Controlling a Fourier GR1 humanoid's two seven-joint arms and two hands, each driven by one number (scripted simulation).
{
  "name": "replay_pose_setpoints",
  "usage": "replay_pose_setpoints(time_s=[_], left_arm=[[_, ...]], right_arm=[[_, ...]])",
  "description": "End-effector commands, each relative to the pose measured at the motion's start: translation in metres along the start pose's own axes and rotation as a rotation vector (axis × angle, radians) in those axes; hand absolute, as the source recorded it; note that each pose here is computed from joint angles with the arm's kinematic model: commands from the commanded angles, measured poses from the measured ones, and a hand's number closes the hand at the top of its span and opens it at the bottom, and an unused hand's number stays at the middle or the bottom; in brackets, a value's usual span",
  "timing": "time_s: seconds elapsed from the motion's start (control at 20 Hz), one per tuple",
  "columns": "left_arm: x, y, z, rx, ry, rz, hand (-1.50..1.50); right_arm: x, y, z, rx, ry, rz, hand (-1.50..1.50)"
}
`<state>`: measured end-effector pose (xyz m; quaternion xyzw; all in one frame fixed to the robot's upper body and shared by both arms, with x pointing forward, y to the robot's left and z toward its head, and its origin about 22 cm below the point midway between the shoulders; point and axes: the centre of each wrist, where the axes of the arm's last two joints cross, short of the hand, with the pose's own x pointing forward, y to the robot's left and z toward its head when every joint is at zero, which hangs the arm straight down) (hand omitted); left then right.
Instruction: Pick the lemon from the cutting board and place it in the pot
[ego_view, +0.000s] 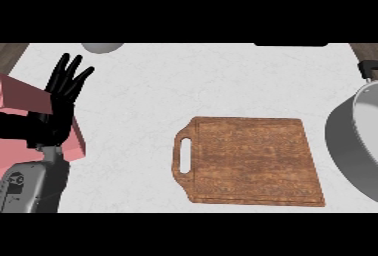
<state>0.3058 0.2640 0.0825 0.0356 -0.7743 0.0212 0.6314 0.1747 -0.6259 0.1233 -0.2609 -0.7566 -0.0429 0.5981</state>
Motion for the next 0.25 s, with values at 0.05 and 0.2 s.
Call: replay_pose_setpoints(time_s=[0.05,0.2], left_arm=[[0.004,-0.005,0.005,-0.008,-0.003,-0.007,0.0],[-0.004,-0.001,0.001,0.02,0.003,-0.001,0.0]], right_arm=[[0.002,-0.018,0.013,0.046,-0.072,-0.074,-1.5],[0.009,-0.03,0.019,0.068,-0.078,-0.055,-1.5]])
